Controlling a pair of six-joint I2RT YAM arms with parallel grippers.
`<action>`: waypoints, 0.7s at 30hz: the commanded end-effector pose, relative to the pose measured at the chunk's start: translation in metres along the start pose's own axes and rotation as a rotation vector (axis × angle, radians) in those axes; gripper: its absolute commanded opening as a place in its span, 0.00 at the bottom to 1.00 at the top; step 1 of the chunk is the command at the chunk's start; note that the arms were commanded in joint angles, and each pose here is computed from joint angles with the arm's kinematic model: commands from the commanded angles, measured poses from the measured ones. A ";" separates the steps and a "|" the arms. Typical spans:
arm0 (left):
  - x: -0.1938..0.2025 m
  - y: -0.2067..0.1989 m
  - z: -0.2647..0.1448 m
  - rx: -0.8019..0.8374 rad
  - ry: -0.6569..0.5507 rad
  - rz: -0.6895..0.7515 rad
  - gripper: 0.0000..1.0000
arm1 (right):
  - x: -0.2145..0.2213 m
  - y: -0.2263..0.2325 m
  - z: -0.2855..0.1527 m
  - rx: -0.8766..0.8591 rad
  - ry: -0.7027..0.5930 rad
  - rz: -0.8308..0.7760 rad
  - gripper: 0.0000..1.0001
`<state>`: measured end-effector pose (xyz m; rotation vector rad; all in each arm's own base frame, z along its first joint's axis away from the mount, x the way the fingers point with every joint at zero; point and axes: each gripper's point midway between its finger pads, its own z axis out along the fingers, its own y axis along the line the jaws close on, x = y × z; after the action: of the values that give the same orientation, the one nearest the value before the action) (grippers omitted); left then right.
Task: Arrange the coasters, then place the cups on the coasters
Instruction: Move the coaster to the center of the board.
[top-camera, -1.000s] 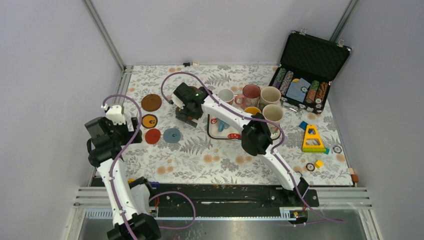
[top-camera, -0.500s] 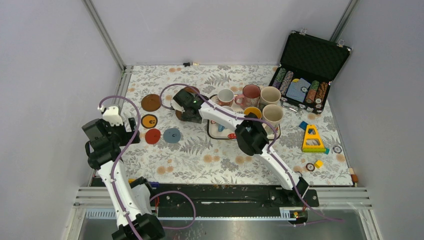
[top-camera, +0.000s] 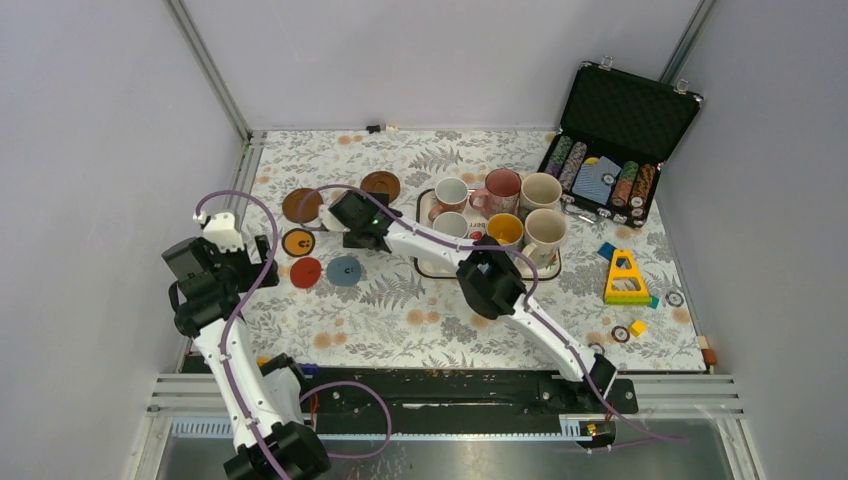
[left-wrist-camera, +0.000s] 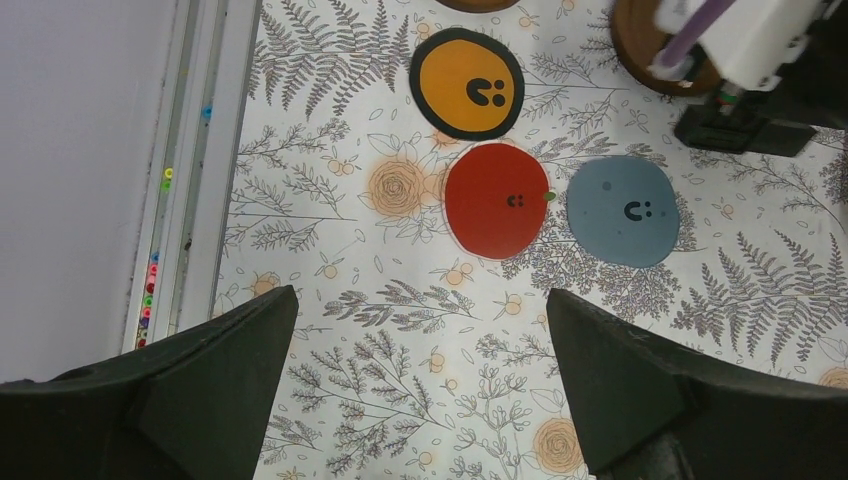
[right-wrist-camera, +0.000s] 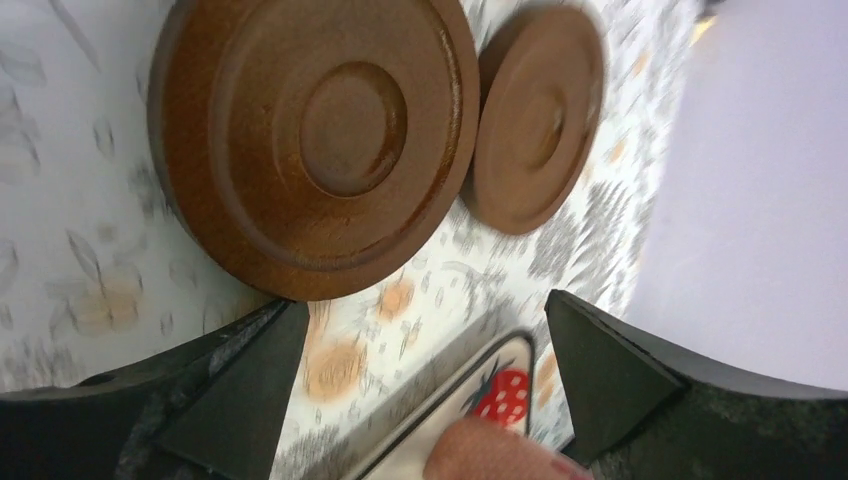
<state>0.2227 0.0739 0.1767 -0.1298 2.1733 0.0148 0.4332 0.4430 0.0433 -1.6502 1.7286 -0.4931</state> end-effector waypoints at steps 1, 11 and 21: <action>-0.014 0.001 0.000 0.008 -0.059 0.010 0.99 | -0.051 -0.014 0.016 0.179 -0.119 -0.044 0.98; -0.013 0.005 -0.001 -0.007 -0.060 0.000 0.99 | -0.061 -0.044 -0.025 0.188 -0.173 0.024 1.00; -0.014 0.008 -0.004 -0.020 -0.073 -0.005 0.99 | -0.025 -0.066 -0.113 0.063 -0.149 0.126 0.99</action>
<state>0.2202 0.0808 0.1771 -0.1652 2.1685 0.0301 0.3937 0.4580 0.1459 -1.5758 1.6342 -0.2771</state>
